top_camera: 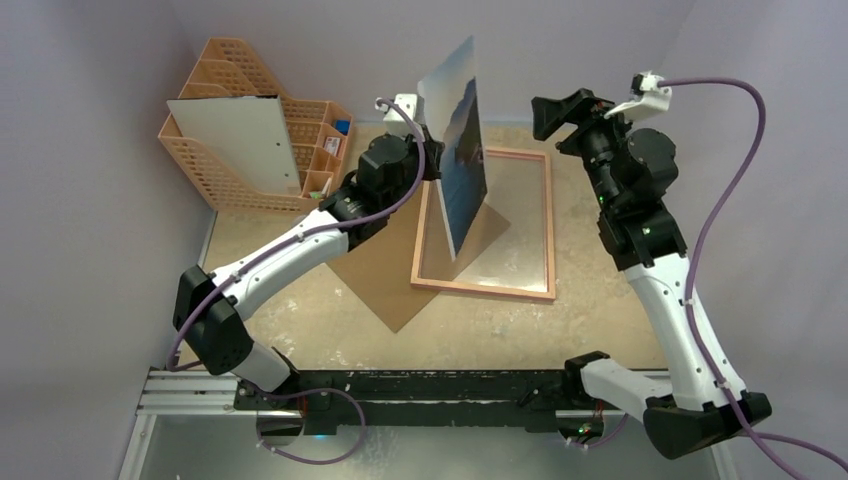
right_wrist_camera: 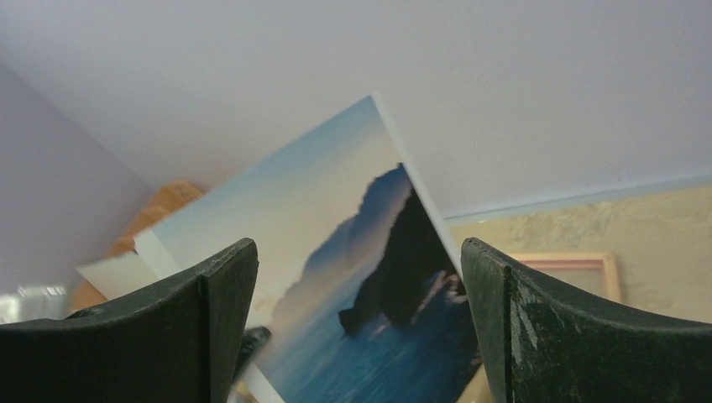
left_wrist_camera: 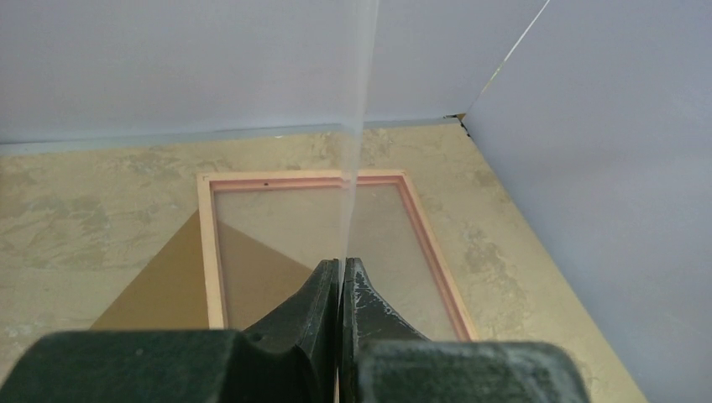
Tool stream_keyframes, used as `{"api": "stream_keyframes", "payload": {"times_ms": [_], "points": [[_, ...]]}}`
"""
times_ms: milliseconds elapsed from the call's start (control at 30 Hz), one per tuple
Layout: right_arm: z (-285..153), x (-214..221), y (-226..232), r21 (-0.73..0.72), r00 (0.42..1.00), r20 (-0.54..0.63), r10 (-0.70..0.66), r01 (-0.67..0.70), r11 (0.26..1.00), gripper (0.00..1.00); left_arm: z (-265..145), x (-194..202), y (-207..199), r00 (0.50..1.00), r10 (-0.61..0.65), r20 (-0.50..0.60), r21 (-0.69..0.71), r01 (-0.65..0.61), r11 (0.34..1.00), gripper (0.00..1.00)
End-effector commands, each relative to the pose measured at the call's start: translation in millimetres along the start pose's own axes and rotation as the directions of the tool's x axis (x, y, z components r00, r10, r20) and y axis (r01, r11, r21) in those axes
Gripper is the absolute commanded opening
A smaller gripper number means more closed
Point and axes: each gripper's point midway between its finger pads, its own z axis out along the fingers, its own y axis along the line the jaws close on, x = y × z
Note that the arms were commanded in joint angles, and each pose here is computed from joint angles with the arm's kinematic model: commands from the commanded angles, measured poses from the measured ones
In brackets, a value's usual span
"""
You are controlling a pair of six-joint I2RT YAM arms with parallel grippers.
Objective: Put the photo into the frame
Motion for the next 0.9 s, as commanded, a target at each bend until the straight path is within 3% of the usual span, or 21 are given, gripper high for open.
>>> {"api": "stream_keyframes", "payload": {"times_ms": [0,133,267,500,867], "points": [[3.0,26.1,5.8,-0.114,0.98,-0.083,-0.18,0.17,0.979,0.9,-3.3,-26.5,-11.3,0.996,-0.093,-0.011,0.003,0.093,0.996,0.0],[-10.3,38.5,13.4,-0.202,0.976,-0.047,-0.213,0.199,0.959,0.92,-2.7,-33.7,6.0,0.98,-0.196,-0.022,-0.092,0.193,0.977,0.0],[-15.8,70.6,27.4,-0.28,0.962,-0.098,-0.253,0.217,0.935,0.92,1.1,-37.2,23.6,0.955,-0.296,-0.035,-0.145,0.288,0.947,0.0],[-28.4,135.7,89.3,-0.361,0.906,-0.149,-0.396,0.323,0.875,0.91,-1.9,-37.5,39.9,0.934,-0.357,-0.019,-0.192,0.347,0.918,0.0],[-37.3,193.3,105.3,-0.362,0.84,-0.164,-0.517,0.437,0.824,0.88,-27.0,-53.0,42.1,0.912,-0.408,0.035,-0.156,0.408,0.899,0.0]]}}
